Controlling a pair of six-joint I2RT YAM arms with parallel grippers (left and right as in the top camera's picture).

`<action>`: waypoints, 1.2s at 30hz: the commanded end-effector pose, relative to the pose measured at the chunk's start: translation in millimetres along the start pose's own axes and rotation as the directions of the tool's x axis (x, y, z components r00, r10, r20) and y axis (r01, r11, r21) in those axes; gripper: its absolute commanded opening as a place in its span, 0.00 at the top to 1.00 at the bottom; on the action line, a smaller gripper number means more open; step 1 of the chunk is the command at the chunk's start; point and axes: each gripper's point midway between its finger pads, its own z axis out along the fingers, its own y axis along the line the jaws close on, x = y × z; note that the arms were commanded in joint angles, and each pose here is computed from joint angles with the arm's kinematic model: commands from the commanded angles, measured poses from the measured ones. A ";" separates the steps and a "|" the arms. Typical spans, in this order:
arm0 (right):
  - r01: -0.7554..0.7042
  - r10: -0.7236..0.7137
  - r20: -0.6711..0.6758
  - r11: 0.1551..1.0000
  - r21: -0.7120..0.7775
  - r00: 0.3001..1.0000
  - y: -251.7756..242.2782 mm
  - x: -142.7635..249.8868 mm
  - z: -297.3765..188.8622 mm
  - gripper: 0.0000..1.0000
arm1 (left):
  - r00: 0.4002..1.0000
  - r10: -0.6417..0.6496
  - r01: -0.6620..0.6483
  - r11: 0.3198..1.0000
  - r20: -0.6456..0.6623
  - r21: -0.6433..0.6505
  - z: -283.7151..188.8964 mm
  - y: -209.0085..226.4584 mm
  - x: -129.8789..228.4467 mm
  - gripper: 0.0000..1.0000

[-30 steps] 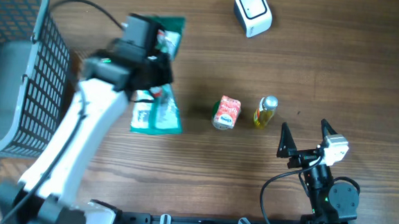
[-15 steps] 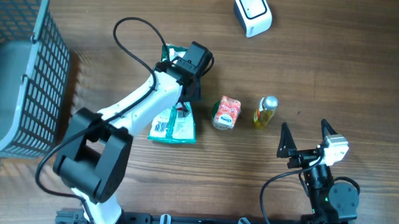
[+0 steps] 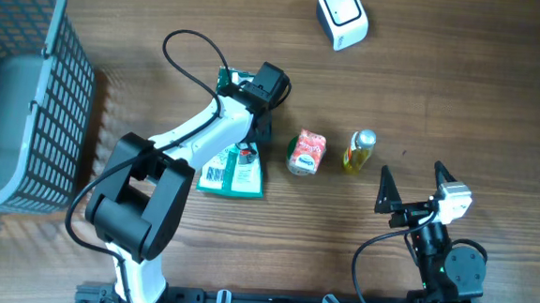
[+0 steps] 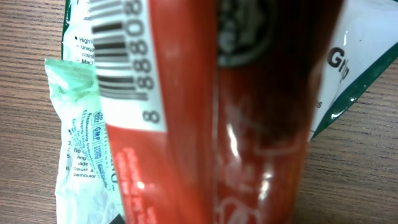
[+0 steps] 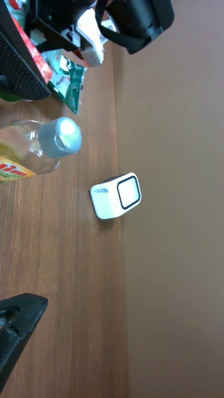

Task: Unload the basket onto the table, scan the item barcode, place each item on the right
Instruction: 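Move the glove pack with the left gripper and lower it onto the table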

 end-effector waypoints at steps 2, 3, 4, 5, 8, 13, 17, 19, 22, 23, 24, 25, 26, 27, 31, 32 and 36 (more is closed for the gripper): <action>0.018 -0.018 0.000 1.000 -0.005 1.000 0.5 0.2 0.0 0.00 | 1.000 -0.012 0.012 0.999 0.007 -0.034 5.2 5.7 -0.1 0.84; 0.018 -0.018 0.000 1.000 -0.005 1.000 0.5 0.2 0.0 0.00 | 1.000 -0.011 0.011 0.999 0.007 -0.034 5.2 5.5 0.0 0.84; 0.018 -0.018 0.000 1.000 -0.005 1.000 0.5 0.2 0.0 0.00 | 1.000 -0.011 0.011 0.999 0.007 -0.034 5.2 5.5 0.0 0.84; 0.018 -0.018 0.000 1.000 -0.005 1.000 0.5 0.2 0.0 0.00 | 1.000 -0.011 0.011 0.999 0.007 -0.034 5.2 5.6 0.1 0.84; 0.018 -0.018 0.000 1.000 -0.005 1.000 0.5 0.2 0.0 0.00 | 1.000 -0.011 0.011 0.999 0.007 -0.034 5.2 5.6 0.1 0.83; 0.018 -0.018 0.000 1.000 -0.005 1.000 0.5 0.2 0.0 0.00 | 1.000 -0.011 0.011 0.999 0.006 -0.034 5.3 5.8 0.4 0.83; 0.018 -0.018 0.000 1.000 -0.005 1.000 0.5 0.2 0.0 0.00 | 1.000 -0.011 0.011 0.999 0.006 -0.034 5.3 5.8 0.5 0.83; 0.018 -0.018 0.000 1.000 -0.005 1.000 0.5 0.2 0.0 0.00 | 1.000 -0.010 0.010 0.999 0.002 -0.037 6.5 6.8 2.3 0.83; 0.018 -0.018 0.000 1.000 -0.005 1.000 0.5 0.2 0.0 0.00 | 1.000 -0.007 0.007 0.999 -0.008 -0.044 9.1 9.0 6.8 0.83; 0.018 -0.018 0.000 1.000 -0.005 1.000 0.5 0.2 0.0 0.00 | 1.000 -0.007 0.007 0.999 -0.008 -0.044 9.5 9.0 7.0 0.83; 0.018 -0.018 0.000 1.000 -0.005 1.000 0.5 0.2 0.0 0.00 | 1.000 -0.007 0.007 0.999 -0.007 -0.044 9.5 9.0 6.9 0.83; 0.018 -0.018 0.000 1.000 -0.005 1.000 0.5 0.2 0.0 0.00 | 1.000 -0.007 0.007 0.999 -0.007 -0.044 9.5 9.0 6.9 0.83; 0.018 -0.018 0.000 1.000 -0.005 1.000 0.5 0.2 0.0 0.00 | 1.000 -0.007 0.007 0.999 -0.007 -0.044 9.5 9.0 6.8 0.83; 0.018 -0.018 0.000 1.000 -0.005 1.000 0.5 0.2 0.0 0.00 | 1.000 -0.007 0.007 0.999 -0.006 -0.043 9.5 8.9 6.7 0.83; 0.018 -0.018 0.000 1.000 -0.005 1.000 0.5 0.2 0.0 0.00 | 1.000 -0.008 0.008 0.999 -0.005 -0.042 9.8 8.6 6.4 0.81; 0.018 -0.018 0.000 1.000 -0.005 1.000 0.5 0.2 0.0 0.00 | 1.000 -0.008 0.008 0.999 -0.005 -0.042 9.8 8.6 6.4 0.81; 0.018 -0.018 0.000 1.000 -0.005 1.000 0.5 0.2 0.0 0.00 | 1.000 -0.007 0.007 0.999 -0.006 -0.043 9.9 8.7 6.6 0.71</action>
